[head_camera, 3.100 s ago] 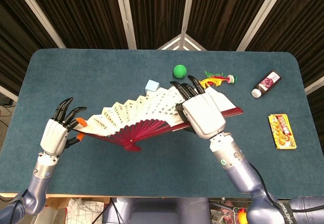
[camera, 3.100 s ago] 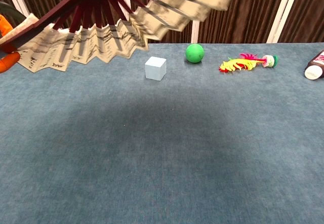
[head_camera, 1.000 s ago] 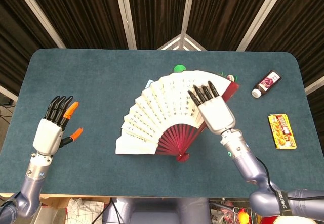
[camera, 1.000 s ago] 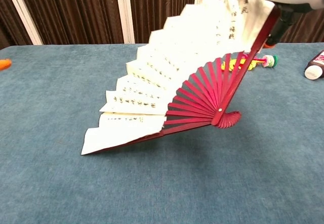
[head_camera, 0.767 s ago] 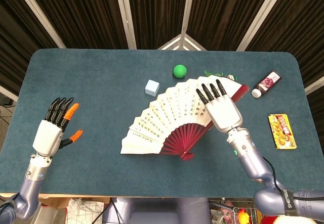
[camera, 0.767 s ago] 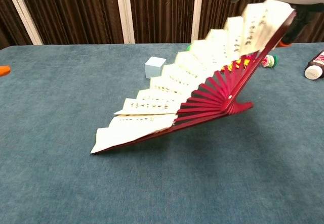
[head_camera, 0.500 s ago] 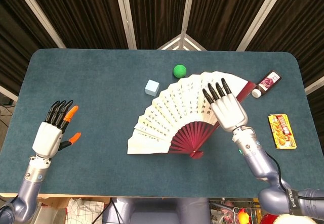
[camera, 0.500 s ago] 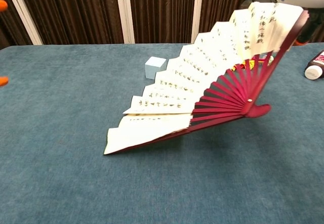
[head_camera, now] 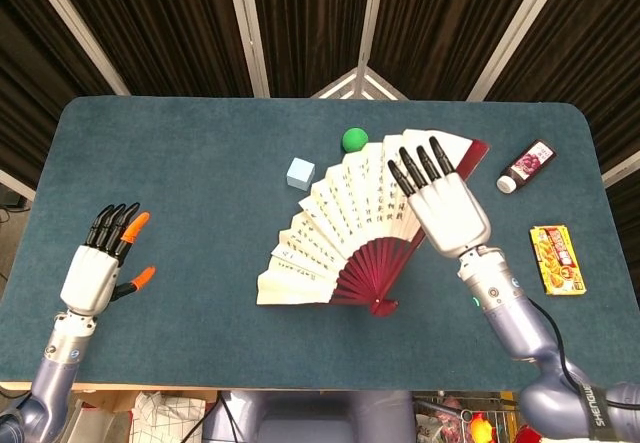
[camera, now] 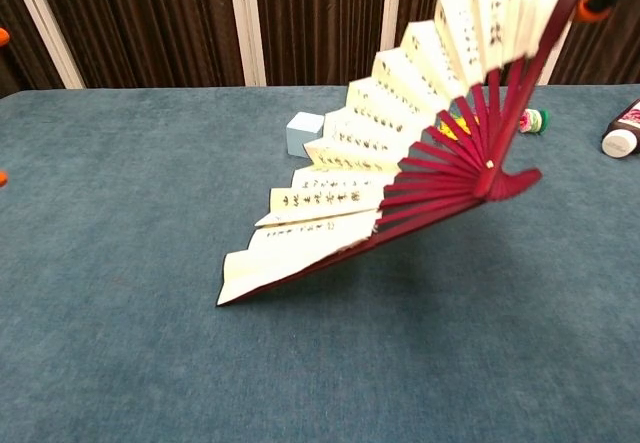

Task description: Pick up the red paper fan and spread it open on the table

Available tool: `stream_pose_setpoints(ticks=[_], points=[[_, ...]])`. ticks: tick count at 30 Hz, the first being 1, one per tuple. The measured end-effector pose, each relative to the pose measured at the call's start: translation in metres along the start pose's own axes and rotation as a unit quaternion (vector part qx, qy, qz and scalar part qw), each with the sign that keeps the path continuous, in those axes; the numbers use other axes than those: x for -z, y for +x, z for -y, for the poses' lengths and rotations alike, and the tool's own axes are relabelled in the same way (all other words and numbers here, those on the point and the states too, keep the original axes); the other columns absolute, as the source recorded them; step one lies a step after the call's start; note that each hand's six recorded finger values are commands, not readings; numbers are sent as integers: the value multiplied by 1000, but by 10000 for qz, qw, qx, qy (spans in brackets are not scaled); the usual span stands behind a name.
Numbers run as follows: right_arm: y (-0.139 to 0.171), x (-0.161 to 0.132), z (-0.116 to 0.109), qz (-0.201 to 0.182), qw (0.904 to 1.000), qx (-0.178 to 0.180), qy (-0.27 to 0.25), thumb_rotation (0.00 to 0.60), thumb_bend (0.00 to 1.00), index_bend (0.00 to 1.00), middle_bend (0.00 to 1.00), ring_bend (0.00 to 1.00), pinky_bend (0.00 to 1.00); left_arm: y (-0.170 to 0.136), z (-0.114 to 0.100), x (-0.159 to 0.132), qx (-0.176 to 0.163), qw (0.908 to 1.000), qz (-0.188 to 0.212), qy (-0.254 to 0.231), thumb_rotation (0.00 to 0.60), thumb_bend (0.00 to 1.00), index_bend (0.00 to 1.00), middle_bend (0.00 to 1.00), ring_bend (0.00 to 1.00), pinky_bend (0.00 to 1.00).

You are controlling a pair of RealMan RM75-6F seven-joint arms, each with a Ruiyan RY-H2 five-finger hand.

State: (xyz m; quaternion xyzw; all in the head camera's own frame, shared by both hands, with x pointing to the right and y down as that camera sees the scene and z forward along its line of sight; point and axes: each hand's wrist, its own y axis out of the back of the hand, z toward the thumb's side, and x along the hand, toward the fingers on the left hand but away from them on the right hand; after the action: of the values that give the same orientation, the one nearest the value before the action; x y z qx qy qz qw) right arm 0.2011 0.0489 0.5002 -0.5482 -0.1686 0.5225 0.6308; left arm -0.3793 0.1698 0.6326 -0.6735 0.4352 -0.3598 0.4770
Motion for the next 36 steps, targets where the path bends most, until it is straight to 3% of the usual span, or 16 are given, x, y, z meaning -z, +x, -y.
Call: stream_pose_setpoints(ticks=[5, 10, 14, 19, 23, 29, 36], points=[[-4, 13, -34, 148, 9992, 272, 241, 600, 301, 8, 81, 103, 0, 0, 1, 1, 27, 10000, -16, -10, 600, 298, 80, 0, 0, 0], [-6, 30, -61, 654, 9942, 722, 450, 600, 301, 8, 81, 109, 0, 0, -2, 1, 19, 9999, -18, -123, 600, 298, 80, 0, 0, 0], [-5, 39, -79, 1038, 9885, 1077, 236, 600, 301, 8, 81, 111, 0, -1, 0, 0, 72, 9999, 15, -107, 600, 298, 80, 0, 0, 0], [-6, 48, -87, 1269, 9851, 1161, -74, 600, 301, 8, 81, 118, 3, -1, 2, -2, 99, 9999, 50, -74, 600, 298, 83, 0, 0, 0], [0, 45, -87, 1201, 9833, 1201, -647, 600, 301, 19, 81, 128, 10, -1, -3, 1, 15, 10000, 19, -60, 600, 298, 88, 0, 0, 0], [27, 35, -76, 913, 9694, 1421, -1784, 600, 301, 25, 81, 132, 13, -9, -25, 7, -256, 9996, -143, 34, 600, 298, 77, 0, 0, 0], [86, 26, -21, 625, 9535, 1457, -2562, 600, 301, 26, 81, 132, 14, -35, -62, 7, -431, 9971, -577, 238, 600, 298, 71, 0, 0, 0]])
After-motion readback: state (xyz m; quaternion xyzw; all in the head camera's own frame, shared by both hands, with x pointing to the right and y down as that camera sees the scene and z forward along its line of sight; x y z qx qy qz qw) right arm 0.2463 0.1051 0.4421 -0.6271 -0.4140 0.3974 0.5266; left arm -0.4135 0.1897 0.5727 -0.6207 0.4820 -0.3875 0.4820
